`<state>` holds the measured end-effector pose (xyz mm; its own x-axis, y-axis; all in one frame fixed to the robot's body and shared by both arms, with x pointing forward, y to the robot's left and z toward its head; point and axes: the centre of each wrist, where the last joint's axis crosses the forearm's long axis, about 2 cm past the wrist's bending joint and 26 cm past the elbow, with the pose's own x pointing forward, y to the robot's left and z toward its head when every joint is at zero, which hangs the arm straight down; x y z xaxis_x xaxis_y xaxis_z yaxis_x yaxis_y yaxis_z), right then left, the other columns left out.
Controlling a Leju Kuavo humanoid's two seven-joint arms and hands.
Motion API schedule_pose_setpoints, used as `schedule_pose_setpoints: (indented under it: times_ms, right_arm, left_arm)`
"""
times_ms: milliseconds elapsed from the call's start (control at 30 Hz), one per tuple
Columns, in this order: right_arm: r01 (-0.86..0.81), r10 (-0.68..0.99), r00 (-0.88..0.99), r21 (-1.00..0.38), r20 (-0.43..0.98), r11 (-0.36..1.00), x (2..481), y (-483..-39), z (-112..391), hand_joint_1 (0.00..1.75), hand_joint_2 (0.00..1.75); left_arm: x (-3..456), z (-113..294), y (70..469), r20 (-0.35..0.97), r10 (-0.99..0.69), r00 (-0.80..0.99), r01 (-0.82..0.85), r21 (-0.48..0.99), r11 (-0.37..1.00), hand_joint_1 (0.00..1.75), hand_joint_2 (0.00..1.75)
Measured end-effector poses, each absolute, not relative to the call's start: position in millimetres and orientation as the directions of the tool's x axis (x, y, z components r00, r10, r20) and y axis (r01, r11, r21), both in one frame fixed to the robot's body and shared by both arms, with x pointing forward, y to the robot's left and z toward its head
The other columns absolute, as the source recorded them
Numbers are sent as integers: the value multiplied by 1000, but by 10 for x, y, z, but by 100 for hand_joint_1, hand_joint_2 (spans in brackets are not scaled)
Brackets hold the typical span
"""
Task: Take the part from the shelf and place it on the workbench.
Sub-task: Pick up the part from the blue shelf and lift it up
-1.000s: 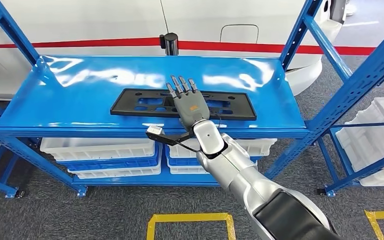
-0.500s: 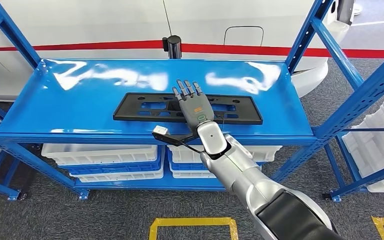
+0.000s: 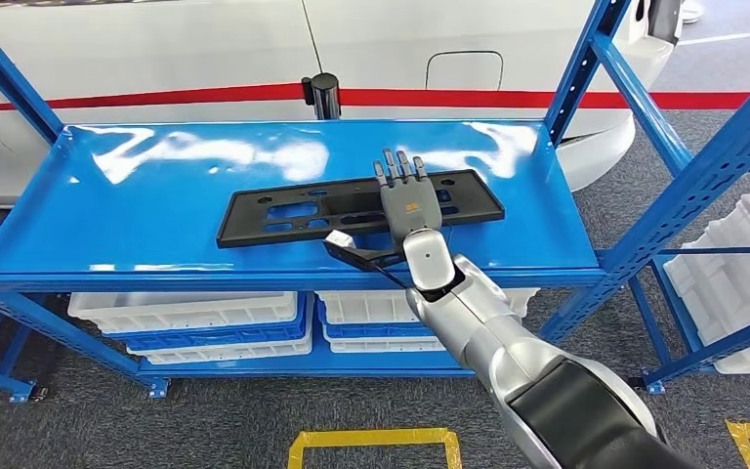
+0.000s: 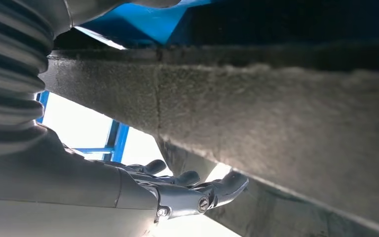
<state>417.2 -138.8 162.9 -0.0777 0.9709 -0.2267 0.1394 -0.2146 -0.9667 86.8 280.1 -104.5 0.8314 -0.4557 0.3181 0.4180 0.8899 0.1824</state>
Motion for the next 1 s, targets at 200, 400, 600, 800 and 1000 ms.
schedule_pose_setpoints:
  times_ms: [200, 400, 600, 800, 1000]
  right_arm:
    - [101, 963, -67, -962, -261, -254, 4198, -1446, 1604, 0, 175]
    - [93, 959, -75, -959, -274, -267, 4197, -1454, 1585, 1, 175]
    - [98, 951, -112, -956, -287, -277, 4186, -1433, 1576, 66, 175]
    - [135, 926, -200, -945, -321, -298, 4123, -1363, 1514, 128, 175]
    - [157, 895, -269, -933, -355, -323, 4061, -1301, 1454, 147, 175]
  left_arm:
    - [869, -1045, 2793, 322, -458, 829, 417, 190, 889, 0, 0]
    - [869, -1045, 2792, 323, -463, 825, 422, 192, 886, 0, 0]
    - [870, -1044, 2793, 324, -474, 819, 431, 198, 880, 0, 0]
    - [891, -1040, 2781, 326, -493, 807, 449, 203, 870, 0, 0]
    - [908, -1036, 2769, 330, -501, 800, 458, 204, 865, 0, 0]
